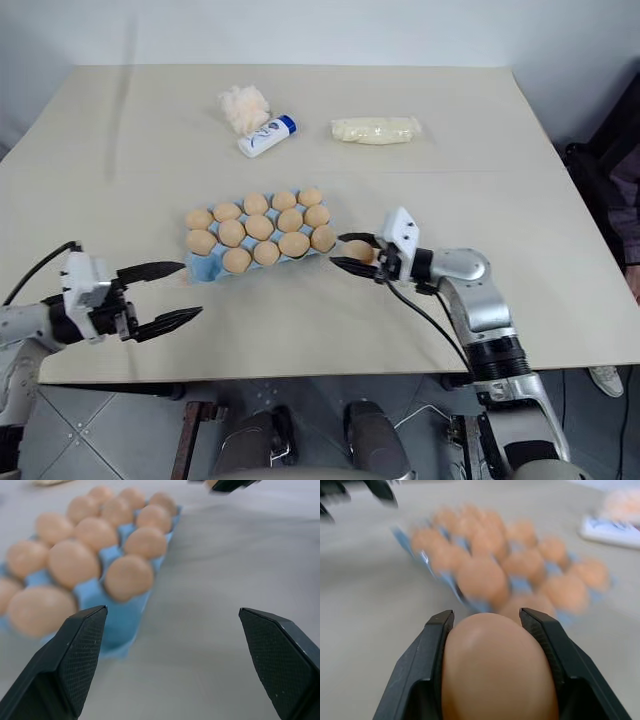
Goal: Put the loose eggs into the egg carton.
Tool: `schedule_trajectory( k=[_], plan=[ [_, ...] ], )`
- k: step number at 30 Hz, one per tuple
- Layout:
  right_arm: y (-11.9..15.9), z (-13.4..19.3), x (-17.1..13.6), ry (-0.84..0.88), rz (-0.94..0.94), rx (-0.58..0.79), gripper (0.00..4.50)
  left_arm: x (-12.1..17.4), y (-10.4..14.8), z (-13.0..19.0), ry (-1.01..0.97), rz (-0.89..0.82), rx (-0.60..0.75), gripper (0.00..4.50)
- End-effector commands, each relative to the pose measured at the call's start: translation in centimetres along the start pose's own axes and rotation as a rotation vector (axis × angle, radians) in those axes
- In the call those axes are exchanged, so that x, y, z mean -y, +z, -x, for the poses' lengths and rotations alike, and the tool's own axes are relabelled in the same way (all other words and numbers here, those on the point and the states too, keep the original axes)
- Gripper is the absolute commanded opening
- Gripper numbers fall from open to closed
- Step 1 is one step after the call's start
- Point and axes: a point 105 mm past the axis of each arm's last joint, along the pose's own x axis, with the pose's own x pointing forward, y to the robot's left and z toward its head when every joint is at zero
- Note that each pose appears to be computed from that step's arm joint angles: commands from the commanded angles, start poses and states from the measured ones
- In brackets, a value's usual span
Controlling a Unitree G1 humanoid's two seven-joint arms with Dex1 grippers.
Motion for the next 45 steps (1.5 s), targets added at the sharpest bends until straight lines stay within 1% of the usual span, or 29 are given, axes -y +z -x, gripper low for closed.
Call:
schedule_trajectory(
  k=[1,4,6,7,12,17,22,25,26,30,33,35,37,38,40,42,45],
  plan=[
    [3.1,-3.8,-1.7,0.062,0.0,0.032,1.91,-0.8,-0.1,1.8,0.084,0.001,-0.003,4.5],
    [4.0,-7.0,-2.7,0.108,0.008,0.021,1.91,-0.9,-0.5,2.2,0.122,0.02,-0.007,4.5],
    [5.0,-10.4,-3.5,0.146,0.027,0.028,1.91,-0.7,-0.7,2.3,0.138,0.027,-0.005,4.5],
    [5.3,-11.5,-3.8,0.158,0.032,0.027,1.91,-0.7,-0.7,2.3,0.143,0.028,-0.005,4.5],
    [5.2,-16.9,-4.9,0.191,0.086,-0.047,1.91,-0.9,-0.6,2.1,0.183,0.034,0.013,4.5],
    [3.8,-19.0,-5.6,0.209,0.113,-0.117,1.91,-0.7,-0.8,2.1,0.198,0.039,0.003,4.5],
    [3.3,-20.4,-6.2,0.194,0.084,-0.131,1.91,-0.8,-0.8,2.0,0.208,0.039,0.004,4.5],
    [3.5,-20.8,-6.6,0.195,0.045,-0.111,2.74,-0.8,-0.8,1.8,0.206,0.039,0.006,4.5],
    [3.8,-20.9,-6.9,0.216,0.038,-0.101,3.02,-0.8,-0.7,1.8,0.206,0.038,0.006,4.5],
    [5.4,-20.3,-7.7,0.299,0.021,-0.043,4.38,-1.0,-0.7,1.7,0.204,0.036,0.003,4.5],
    [7.0,-19.8,-7.8,0.331,0.03,0.002,4.45,-1.0,-0.8,1.6,0.201,0.037,0.001,4.5],
    [8.4,-19.0,-7.3,0.343,0.046,0.043,4.45,-1.2,-0.8,1.4,0.2,0.037,0.003,4.5],
    [8.9,-18.1,-6.3,0.326,0.075,0.061,4.45,-1.3,-0.7,1.1,0.192,0.034,0.005,4.5],
    [9.0,-17.6,-5.9,0.321,0.08,0.064,4.45,-1.3,-0.7,1.1,0.19,0.033,0.007,4.5],
    [8.9,-15.5,-4.4,0.293,0.125,0.084,4.45,-1.3,-0.6,0.9,0.18,0.035,0.01,4.5],
    [8.2,-12.5,-2.7,0.242,0.145,0.1,4.45,-1.3,-0.5,0.5,0.173,0.032,0.014,4.5],
    [7.0,-9.2,-1.6,0.191,0.155,0.118,4.45,-1.2,-0.1,0.0,0.16,0.02,0.024,4.5]
  ],
)
